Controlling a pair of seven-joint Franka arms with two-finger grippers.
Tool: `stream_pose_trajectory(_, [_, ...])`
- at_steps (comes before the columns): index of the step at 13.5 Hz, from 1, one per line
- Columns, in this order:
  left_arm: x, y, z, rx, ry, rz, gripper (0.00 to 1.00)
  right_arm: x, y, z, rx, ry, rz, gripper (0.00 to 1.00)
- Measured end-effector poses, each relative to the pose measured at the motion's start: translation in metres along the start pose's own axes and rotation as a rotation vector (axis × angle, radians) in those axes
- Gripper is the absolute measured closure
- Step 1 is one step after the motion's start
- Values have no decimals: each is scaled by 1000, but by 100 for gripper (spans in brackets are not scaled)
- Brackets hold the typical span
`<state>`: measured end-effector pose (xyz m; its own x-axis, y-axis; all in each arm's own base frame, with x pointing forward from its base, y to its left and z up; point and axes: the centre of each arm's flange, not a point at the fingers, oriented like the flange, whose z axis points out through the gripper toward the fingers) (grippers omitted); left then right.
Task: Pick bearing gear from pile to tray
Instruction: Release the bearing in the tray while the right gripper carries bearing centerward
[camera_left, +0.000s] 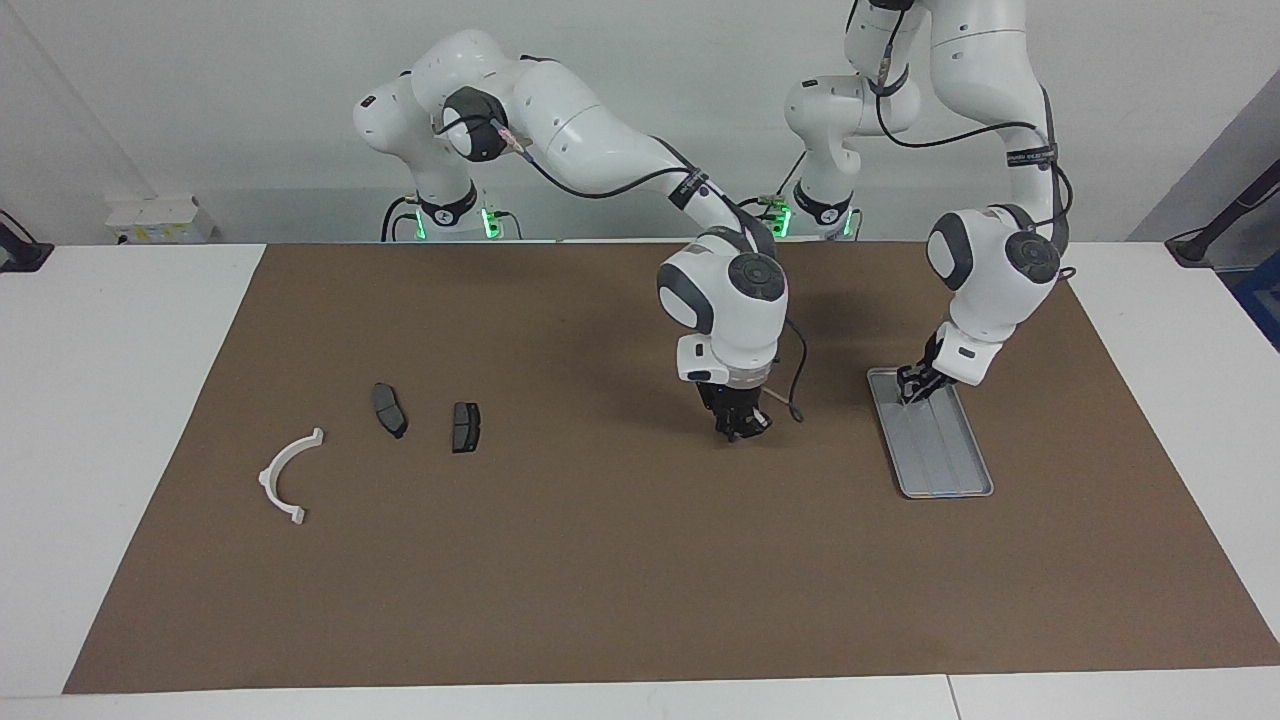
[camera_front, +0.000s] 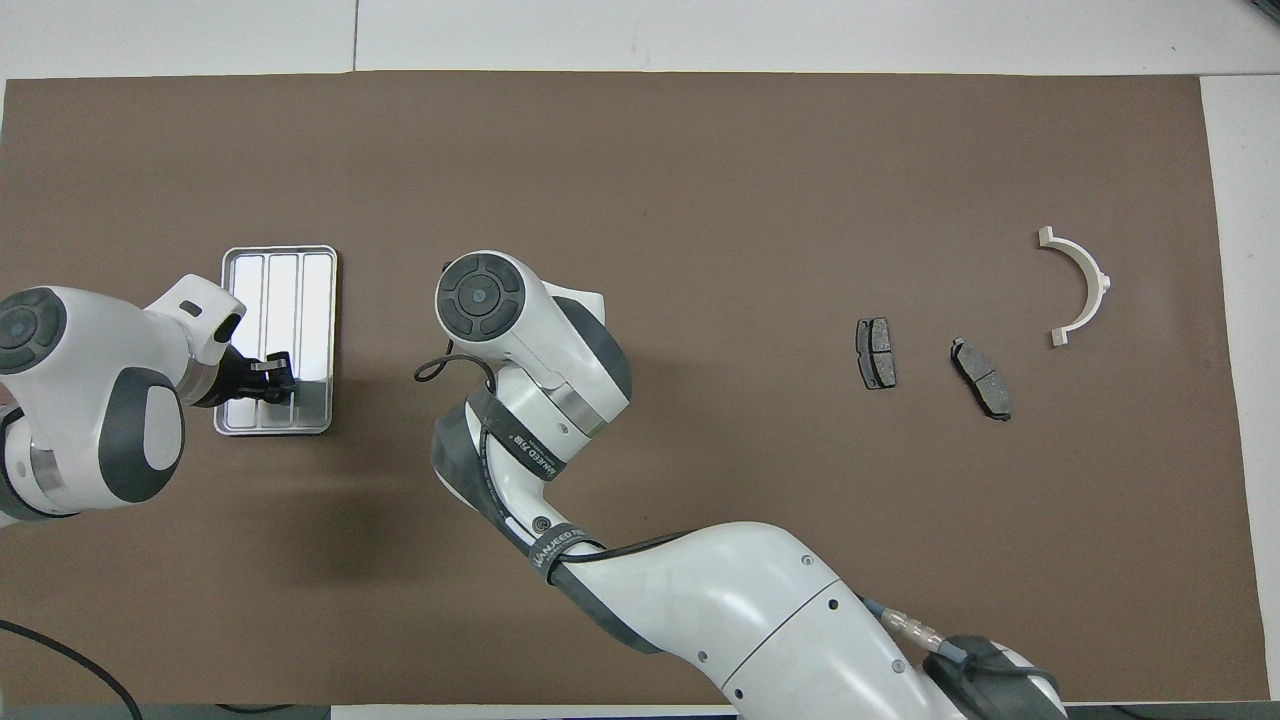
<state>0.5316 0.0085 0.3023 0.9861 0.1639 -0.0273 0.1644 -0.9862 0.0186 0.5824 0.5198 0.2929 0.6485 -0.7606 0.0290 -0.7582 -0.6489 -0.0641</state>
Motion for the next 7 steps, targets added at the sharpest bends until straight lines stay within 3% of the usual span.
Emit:
stream_pose_trajectory(5, [-2,0,3,-1,8,0,65,0,0,0,1,0,0,76])
stream_pose_trajectory(6, [-2,0,3,-1,9,1,59,0,0,0,2,0,0,70])
stream_pose_trajectory(7, [-2,0,3,-1,9,1,47,0,0,1,1,0,0,70])
